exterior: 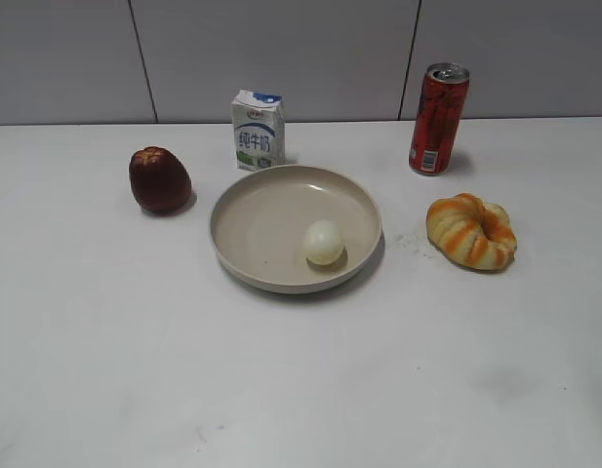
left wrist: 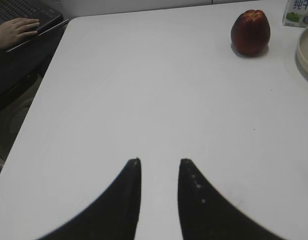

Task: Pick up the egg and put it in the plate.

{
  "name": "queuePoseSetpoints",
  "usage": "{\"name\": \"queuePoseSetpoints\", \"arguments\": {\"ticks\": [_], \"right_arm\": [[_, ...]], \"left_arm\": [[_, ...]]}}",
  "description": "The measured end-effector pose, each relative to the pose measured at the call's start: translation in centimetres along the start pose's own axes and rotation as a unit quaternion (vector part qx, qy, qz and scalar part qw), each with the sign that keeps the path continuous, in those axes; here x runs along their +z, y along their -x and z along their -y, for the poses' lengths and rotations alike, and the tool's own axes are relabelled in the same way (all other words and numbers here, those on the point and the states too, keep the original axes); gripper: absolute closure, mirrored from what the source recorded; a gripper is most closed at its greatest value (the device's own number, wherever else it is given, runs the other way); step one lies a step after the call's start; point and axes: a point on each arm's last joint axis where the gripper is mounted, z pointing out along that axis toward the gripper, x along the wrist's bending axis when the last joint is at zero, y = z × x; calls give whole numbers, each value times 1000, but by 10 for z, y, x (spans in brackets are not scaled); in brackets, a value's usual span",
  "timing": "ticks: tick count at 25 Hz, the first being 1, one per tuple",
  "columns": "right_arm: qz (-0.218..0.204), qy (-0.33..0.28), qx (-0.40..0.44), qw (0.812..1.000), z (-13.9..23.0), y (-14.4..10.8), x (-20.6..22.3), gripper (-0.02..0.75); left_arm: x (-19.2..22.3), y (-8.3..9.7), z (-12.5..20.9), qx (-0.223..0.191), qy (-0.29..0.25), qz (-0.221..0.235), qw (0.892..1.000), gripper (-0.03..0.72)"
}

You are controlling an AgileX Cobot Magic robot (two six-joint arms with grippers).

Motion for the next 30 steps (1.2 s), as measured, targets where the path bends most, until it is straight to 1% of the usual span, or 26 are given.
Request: {"name": "queuePoseSetpoints", "arguments": {"ticks": [4,7,11,14,16,19,25,30], "right_arm": [[-7,1,2,1000,62,10,-8,101],[-23,24,-8,999,103,15,-11,101],[-43,96,-25,994,142,19,-16,104],[-48,127,-35,990,165,22,-9,105],[-54,134,-36,989,177,22,-2,105],[-70,122,-41,989,188,19,10,115],[-82,121,-52,988,189,17,12,155],[-83,122,-53,988,189,17,11,158]], "left_arm": [[0,0,0,0,0,0,1000,489],[0,0,0,0,0,0,1000,489],[0,0,0,0,0,0,1000,489],[0,0,0,0,0,0,1000,489],[0,0,0,0,0,0,1000,489],[0,0,0,0,0,0,1000,489],[0,0,0,0,0,0,1000,489],[0,0,0,0,0,0,1000,489]]}}
